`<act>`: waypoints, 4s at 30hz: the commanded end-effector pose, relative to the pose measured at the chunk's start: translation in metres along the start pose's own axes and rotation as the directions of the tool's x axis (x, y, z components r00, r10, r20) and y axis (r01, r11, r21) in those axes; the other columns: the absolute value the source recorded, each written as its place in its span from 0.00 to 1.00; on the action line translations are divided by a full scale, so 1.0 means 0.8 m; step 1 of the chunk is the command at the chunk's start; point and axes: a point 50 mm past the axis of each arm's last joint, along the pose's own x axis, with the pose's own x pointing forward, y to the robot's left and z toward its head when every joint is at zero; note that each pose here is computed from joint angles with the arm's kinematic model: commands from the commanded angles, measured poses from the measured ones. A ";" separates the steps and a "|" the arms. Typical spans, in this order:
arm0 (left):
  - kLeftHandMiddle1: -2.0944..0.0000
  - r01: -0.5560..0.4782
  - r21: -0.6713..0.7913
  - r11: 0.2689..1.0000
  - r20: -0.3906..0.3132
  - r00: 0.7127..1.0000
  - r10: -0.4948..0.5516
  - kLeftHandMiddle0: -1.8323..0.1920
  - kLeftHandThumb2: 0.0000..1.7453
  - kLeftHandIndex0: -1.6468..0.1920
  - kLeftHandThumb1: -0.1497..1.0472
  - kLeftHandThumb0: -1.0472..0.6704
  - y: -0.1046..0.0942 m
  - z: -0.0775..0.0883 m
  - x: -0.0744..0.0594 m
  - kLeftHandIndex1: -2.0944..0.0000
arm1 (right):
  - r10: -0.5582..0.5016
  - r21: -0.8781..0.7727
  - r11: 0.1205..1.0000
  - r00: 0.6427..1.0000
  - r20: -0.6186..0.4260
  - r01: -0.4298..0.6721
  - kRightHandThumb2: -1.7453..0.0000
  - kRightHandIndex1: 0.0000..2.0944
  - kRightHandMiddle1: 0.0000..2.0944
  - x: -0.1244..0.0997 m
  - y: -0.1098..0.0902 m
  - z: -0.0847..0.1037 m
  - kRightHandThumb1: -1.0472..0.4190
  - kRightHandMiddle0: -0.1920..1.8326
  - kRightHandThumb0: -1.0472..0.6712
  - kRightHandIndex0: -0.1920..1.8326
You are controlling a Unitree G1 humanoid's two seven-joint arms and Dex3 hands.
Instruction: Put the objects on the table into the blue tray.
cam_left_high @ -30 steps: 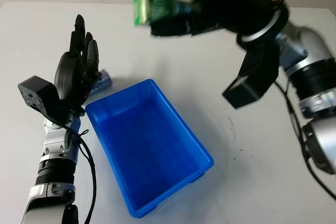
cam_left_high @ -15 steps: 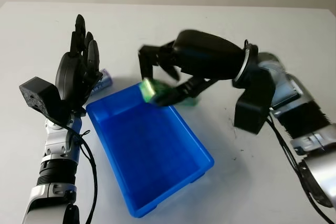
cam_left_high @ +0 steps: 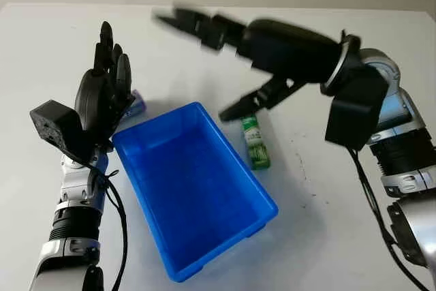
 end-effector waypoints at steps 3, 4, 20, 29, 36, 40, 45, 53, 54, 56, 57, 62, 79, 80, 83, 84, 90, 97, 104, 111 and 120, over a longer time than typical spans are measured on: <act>1.00 0.003 0.018 1.000 0.004 1.000 -0.003 1.00 0.38 1.00 1.00 0.21 -0.003 0.003 0.004 1.00 | -0.095 -0.012 0.995 0.995 0.014 0.095 0.73 0.00 0.00 -0.001 -0.018 -0.001 0.00 0.00 0.11 0.00; 1.00 0.003 0.017 1.000 0.003 1.000 -0.003 1.00 0.38 1.00 1.00 0.21 -0.004 0.002 0.004 1.00 | -0.107 -0.010 0.994 0.994 0.015 0.107 0.73 0.00 0.00 -0.003 -0.019 -0.002 0.00 0.00 0.12 0.00; 1.00 0.002 0.010 1.000 0.004 1.000 -0.002 1.00 0.37 1.00 1.00 0.22 0.002 0.002 0.002 1.00 | -0.100 -0.475 0.867 0.878 -0.468 -0.154 0.97 0.00 0.01 -0.069 -0.076 -0.072 0.04 0.01 0.21 0.00; 1.00 0.015 0.018 1.000 -0.003 1.000 -0.015 1.00 0.38 1.00 1.00 0.20 0.000 0.000 0.004 1.00 | 0.025 -0.772 0.455 0.873 -0.487 -0.444 0.97 0.00 0.01 -0.106 -0.077 -0.095 0.03 0.00 0.20 0.00; 1.00 0.027 0.014 1.000 0.000 1.000 -0.027 1.00 0.37 1.00 1.00 0.21 -0.002 -0.001 0.004 1.00 | 0.139 -0.829 0.291 0.878 -0.458 -0.478 0.96 0.00 0.00 -0.110 -0.069 -0.101 0.02 0.00 0.21 0.00; 1.00 0.028 0.019 0.999 -0.002 1.000 -0.028 1.00 0.38 1.00 1.00 0.21 -0.001 -0.001 0.004 1.00 | 0.211 -0.847 0.244 0.879 -0.428 -0.471 0.97 0.00 0.00 -0.104 -0.056 -0.103 0.02 0.00 0.23 0.00; 1.00 0.016 0.024 1.000 -0.009 1.000 -0.016 1.00 0.38 1.00 1.00 0.20 -0.001 -0.002 0.003 1.00 | 0.271 -0.861 0.243 0.884 -0.382 -0.447 0.97 0.00 0.00 -0.094 -0.040 -0.104 0.03 0.00 0.24 0.00; 1.00 0.016 0.024 1.000 -0.003 1.000 -0.016 1.00 0.38 1.00 1.00 0.21 -0.002 -0.001 0.003 1.00 | 0.337 -0.869 0.321 0.903 -0.266 -0.376 0.95 0.00 0.01 -0.073 -0.019 -0.096 0.02 0.01 0.20 0.00; 1.00 0.016 0.026 1.000 -0.005 1.000 -0.016 1.00 0.38 1.00 1.00 0.22 -0.002 -0.001 0.003 1.00 | 0.349 -0.869 0.332 0.903 -0.250 -0.368 0.92 0.00 0.01 -0.070 -0.018 -0.094 0.01 0.00 0.19 0.00; 1.00 0.016 0.024 1.000 -0.006 1.000 -0.016 1.00 0.38 1.00 1.00 0.21 -0.002 -0.001 0.004 1.00 | 0.370 -0.861 0.368 0.905 -0.212 -0.352 0.81 0.00 0.00 -0.066 -0.015 -0.089 0.00 0.01 0.15 0.00; 1.00 0.017 0.023 1.000 -0.004 1.000 -0.017 1.00 0.38 1.00 1.00 0.21 -0.002 -0.001 0.004 1.00 | 0.383 -0.863 0.372 0.903 -0.194 -0.343 0.78 0.00 0.00 -0.064 -0.013 -0.086 0.00 0.01 0.14 0.00; 1.00 0.013 0.028 1.000 0.001 1.000 -0.013 1.00 0.38 1.00 1.00 0.22 -0.004 0.000 0.004 1.00 | 0.446 -0.875 0.381 0.889 -0.108 -0.298 0.73 0.00 0.00 -0.062 -0.006 -0.079 0.00 0.00 0.12 0.00; 1.00 0.011 0.015 1.000 0.003 1.000 -0.011 1.00 0.38 1.00 1.00 0.21 -0.006 0.001 0.004 1.00 | 0.579 -0.851 0.409 0.815 -0.037 -0.329 0.79 0.02 0.02 -0.079 0.026 -0.081 0.00 0.05 0.13 0.02; 1.00 0.010 0.014 1.000 0.006 1.000 -0.010 1.00 0.38 1.00 1.00 0.21 -0.006 0.001 0.004 1.00 | 0.585 -0.846 0.414 0.811 -0.036 -0.336 0.79 0.02 0.02 -0.081 0.029 -0.082 0.00 0.05 0.13 0.02; 1.00 0.006 0.020 1.000 0.004 1.000 -0.006 1.00 0.38 1.00 1.00 0.22 -0.005 0.001 0.003 1.00 | 0.596 -0.834 0.426 0.803 -0.033 -0.350 0.79 0.02 0.02 -0.083 0.038 -0.084 0.00 0.04 0.14 0.01; 1.00 0.006 0.023 1.000 0.002 1.000 -0.006 1.00 0.38 1.00 1.00 0.22 -0.005 0.001 0.002 1.00 | 0.600 -0.831 0.428 0.800 -0.032 -0.354 0.80 0.02 0.02 -0.083 0.041 -0.084 0.00 0.04 0.13 0.01; 1.00 0.005 0.022 1.000 -0.003 1.000 -0.005 1.00 0.38 1.00 1.00 0.23 -0.006 0.001 -0.001 1.00 | 0.615 -0.816 0.453 0.789 -0.006 -0.358 0.81 0.02 0.02 -0.084 0.061 -0.086 0.00 0.05 0.15 0.02; 1.00 -0.007 0.019 1.000 -0.007 1.000 0.008 1.00 0.38 1.00 1.00 0.23 -0.007 0.003 -0.006 1.00 | 0.628 -0.799 0.474 0.778 0.013 -0.369 0.81 0.03 0.03 -0.087 0.082 -0.089 0.00 0.06 0.19 0.03; 1.00 -0.024 -0.009 1.000 0.001 1.000 0.024 1.00 0.37 1.00 1.00 0.22 -0.005 0.002 -0.010 1.00 | 0.637 -0.766 0.510 0.770 0.031 -0.391 0.84 0.08 0.08 -0.084 0.096 -0.087 0.00 0.15 0.22 0.14; 1.00 -0.033 -0.008 0.999 0.001 0.999 0.033 1.00 0.35 1.00 1.00 0.23 0.000 0.002 -0.014 1.00 | 0.625 -0.748 0.531 0.780 0.029 -0.398 0.85 0.09 0.18 -0.087 0.103 -0.088 0.00 0.15 0.26 0.20; 1.00 -0.024 -0.011 1.000 -0.003 1.000 0.024 1.00 0.35 1.00 1.00 0.22 -0.001 0.001 -0.015 1.00 | 0.550 -0.753 0.591 0.828 0.112 -0.290 0.96 0.94 0.83 -0.093 0.124 -0.090 0.00 0.19 0.36 0.26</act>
